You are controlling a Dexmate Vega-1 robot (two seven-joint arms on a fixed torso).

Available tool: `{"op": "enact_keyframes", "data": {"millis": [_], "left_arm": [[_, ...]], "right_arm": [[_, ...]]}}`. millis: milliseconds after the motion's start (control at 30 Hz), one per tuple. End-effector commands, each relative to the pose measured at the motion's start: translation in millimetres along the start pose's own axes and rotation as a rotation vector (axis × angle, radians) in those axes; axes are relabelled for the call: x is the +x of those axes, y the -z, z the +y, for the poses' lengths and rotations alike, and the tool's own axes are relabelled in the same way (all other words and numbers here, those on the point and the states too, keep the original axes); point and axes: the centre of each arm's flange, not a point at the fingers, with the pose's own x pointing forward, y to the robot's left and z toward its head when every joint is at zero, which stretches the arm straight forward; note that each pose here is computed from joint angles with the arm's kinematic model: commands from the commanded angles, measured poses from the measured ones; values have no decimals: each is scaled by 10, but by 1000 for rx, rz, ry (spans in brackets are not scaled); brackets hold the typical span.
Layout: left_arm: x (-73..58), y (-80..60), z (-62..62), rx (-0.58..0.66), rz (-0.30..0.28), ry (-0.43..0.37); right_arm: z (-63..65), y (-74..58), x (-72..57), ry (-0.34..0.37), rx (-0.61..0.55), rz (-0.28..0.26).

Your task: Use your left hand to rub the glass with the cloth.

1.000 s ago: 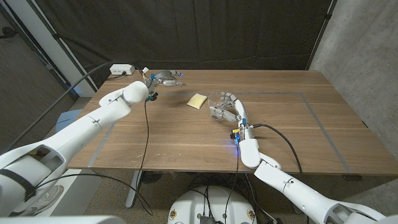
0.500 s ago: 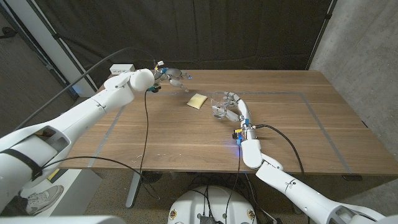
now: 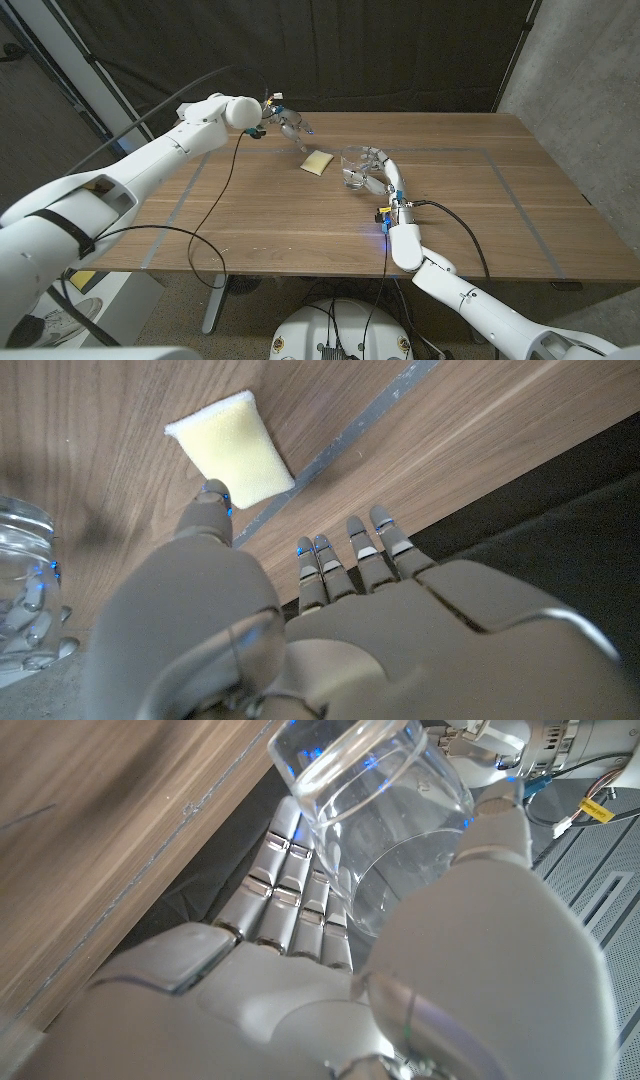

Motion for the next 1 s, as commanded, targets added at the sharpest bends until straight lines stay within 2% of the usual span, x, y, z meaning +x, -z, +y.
{"op": "enact_keyframes", "data": {"millis": [33,467,1000], "left_arm": [[234,-107,39,62,5,80],[405,-248,-58,136,2,116],[513,-427,-285,208,-5,161]], "right_arm": [[-39,23,-9,11,-1,3],[-76,46,-31,23,-2,14],[-89,57,-43,27,3,13]]}}
